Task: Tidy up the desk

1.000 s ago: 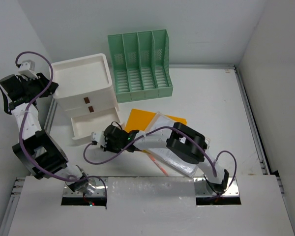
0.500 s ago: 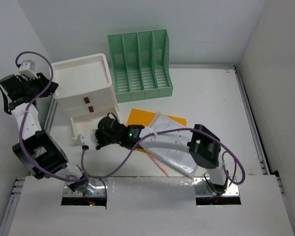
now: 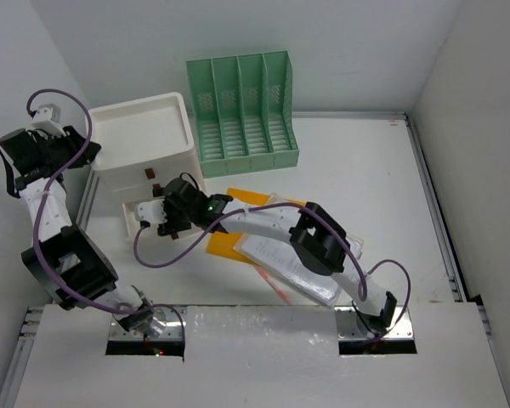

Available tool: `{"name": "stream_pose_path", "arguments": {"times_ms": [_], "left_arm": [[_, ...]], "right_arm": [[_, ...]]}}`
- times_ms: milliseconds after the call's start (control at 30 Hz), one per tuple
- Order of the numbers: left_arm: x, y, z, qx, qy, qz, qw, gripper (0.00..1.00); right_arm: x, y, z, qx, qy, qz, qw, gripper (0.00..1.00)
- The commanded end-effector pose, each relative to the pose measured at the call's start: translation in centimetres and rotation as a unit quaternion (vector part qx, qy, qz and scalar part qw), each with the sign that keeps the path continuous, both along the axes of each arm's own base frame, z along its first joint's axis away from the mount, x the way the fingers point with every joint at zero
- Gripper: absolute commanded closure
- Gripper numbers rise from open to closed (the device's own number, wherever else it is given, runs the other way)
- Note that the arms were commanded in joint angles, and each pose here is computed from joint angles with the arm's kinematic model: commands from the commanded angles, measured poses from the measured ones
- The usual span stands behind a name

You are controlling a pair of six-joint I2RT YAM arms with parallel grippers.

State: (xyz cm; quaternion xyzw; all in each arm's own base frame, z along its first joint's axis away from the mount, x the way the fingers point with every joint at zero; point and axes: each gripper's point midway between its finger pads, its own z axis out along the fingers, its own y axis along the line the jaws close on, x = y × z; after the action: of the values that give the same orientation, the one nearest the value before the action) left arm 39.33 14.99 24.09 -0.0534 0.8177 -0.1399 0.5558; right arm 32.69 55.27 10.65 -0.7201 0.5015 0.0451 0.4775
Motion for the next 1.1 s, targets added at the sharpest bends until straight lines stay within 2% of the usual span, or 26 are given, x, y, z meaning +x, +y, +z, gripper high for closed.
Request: {"name": "stream_pose_path", "arguments": {"times_ms": [0, 67, 167, 200, 233, 300, 333, 367, 400, 467, 500, 533, 567, 600, 667, 800, 1067], "left_arm": [[-4.1, -2.9, -7.8, -0.097, 0.151, -0.005, 0.984, 1.0], [-4.1, -2.9, -7.7, -0.099, 0.15, -0.007, 0.984, 1.0], [-4.2, -3.0, -7.7, -0.098, 0.15, -0.008, 0.984, 1.0], [-4.1, -3.0, -7.7, -0.098, 0.149, -0.009, 0.984, 1.0], [-4.2, -3.0, -7.8, -0.098, 0.15, -0.008, 0.984, 1.0], [-4.1, -3.0, -7.8, -0.1, 0.148, -0.007, 0.984, 1.0], [-4.0, -3.1, -7.8, -0.102, 0.146, -0.009, 0.984, 1.0], [-4.0, -3.1, -7.8, -0.104, 0.146, -0.01, 0.984, 1.0], [-3.9, -3.1, -7.7, -0.104, 0.145, -0.01, 0.984, 1.0], [-3.9, -3.0, -7.7, -0.104, 0.145, -0.01, 0.984, 1.0], [-3.9, -3.0, -7.8, -0.102, 0.146, -0.008, 0.984, 1.0], [-3.9, -2.9, -7.8, -0.102, 0.145, -0.006, 0.984, 1.0], [-3.8, -2.9, -7.8, -0.102, 0.145, -0.006, 0.984, 1.0], [-3.8, -2.8, -7.8, -0.103, 0.145, -0.005, 0.984, 1.0], [-3.8, -2.9, -7.9, -0.105, 0.146, -0.007, 0.984, 1.0], [-3.8, -3.1, -8.1, -0.108, 0.146, -0.007, 0.983, 1.0], [-4.0, -3.0, -7.7, -0.1, 0.143, -0.009, 0.985, 1.0]], "right_arm": [[-0.9, 0.4, 9.0, 0.103, -0.034, -0.002, 0.994, 0.23], [-1.4, -1.4, 11.9, 0.139, -0.031, -0.025, 0.99, 0.21], [-2.5, -5.2, 14.2, 0.184, 0.021, -0.096, 0.978, 0.14], [-3.3, -6.8, 12.0, 0.179, 0.063, -0.13, 0.973, 0.13], [-3.4, -8.7, 13.4, 0.194, 0.066, -0.16, 0.966, 0.11], [-4.3, -12.2, 10.3, 0.149, 0.099, -0.215, 0.96, 0.09], [-4.8, -14.7, 7.4, 0.131, 0.126, -0.274, 0.945, 0.09], [-5.5, -16.3, 6.6, 0.125, 0.143, -0.298, 0.936, 0.09], [-7.3, -18.9, 2.7, 0.093, 0.189, -0.344, 0.915, 0.11], [-9.8, -21.0, 0.2, 0.074, 0.245, -0.364, 0.895, 0.17], [-11.7, -22.8, -2.7, 0.058, 0.281, -0.392, 0.874, 0.23], [-12.9, -23.4, -3.6, 0.051, 0.307, -0.399, 0.863, 0.28], [-14.5, -25.0, -5.3, 0.039, 0.33, -0.427, 0.841, 0.31], [-15.3, -25.6, -6.0, 0.031, 0.337, -0.435, 0.834, 0.38], [-17.1, -26.6, -6.6, 0.011, 0.319, -0.448, 0.835, 0.41], [-18.7, -25.8, -5.8, -0.002, 0.28, -0.441, 0.853, 0.46], [-18.9, -26.4, -8.3, -0.054, 0.263, -0.476, 0.837, 0.55]]}}
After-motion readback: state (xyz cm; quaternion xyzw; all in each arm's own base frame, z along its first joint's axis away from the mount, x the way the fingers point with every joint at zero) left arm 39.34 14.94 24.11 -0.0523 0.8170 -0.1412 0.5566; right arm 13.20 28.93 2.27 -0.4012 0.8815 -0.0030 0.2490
